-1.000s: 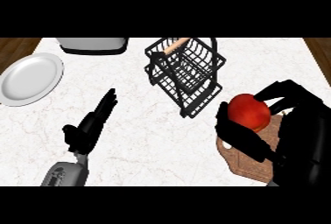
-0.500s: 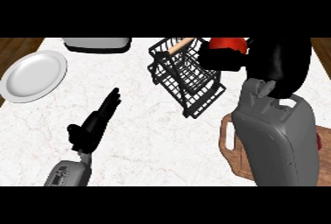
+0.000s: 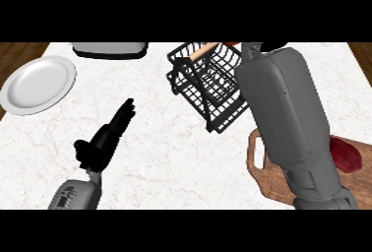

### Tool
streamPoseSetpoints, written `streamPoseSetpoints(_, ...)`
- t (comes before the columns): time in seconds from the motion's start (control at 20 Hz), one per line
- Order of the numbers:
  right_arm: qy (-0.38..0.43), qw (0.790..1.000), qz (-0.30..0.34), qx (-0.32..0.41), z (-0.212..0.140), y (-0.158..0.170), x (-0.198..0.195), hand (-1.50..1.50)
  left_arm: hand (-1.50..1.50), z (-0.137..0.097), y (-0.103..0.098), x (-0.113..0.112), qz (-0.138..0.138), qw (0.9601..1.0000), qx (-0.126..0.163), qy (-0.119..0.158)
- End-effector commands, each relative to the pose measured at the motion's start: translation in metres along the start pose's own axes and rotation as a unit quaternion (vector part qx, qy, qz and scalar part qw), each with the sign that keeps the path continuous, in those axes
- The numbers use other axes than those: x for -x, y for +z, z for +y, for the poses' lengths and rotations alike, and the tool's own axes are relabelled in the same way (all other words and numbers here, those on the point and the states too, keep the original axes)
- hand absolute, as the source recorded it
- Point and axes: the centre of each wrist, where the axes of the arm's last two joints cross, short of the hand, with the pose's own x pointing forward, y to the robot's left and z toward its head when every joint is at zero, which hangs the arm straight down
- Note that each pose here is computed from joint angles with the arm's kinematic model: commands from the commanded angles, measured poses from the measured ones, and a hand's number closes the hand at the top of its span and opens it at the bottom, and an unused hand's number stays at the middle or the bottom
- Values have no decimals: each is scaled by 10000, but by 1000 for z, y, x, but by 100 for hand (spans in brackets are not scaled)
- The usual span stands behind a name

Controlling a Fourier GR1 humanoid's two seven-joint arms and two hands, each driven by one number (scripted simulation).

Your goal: Pick the tomato from the cutting board and place it in the tiered basket

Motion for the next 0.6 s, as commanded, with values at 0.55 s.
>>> streamPoseSetpoints(0.55,-1672,9744,1287,-778,35,-35,-20,150,0,-11,-4,-1,22,9999,52,119)
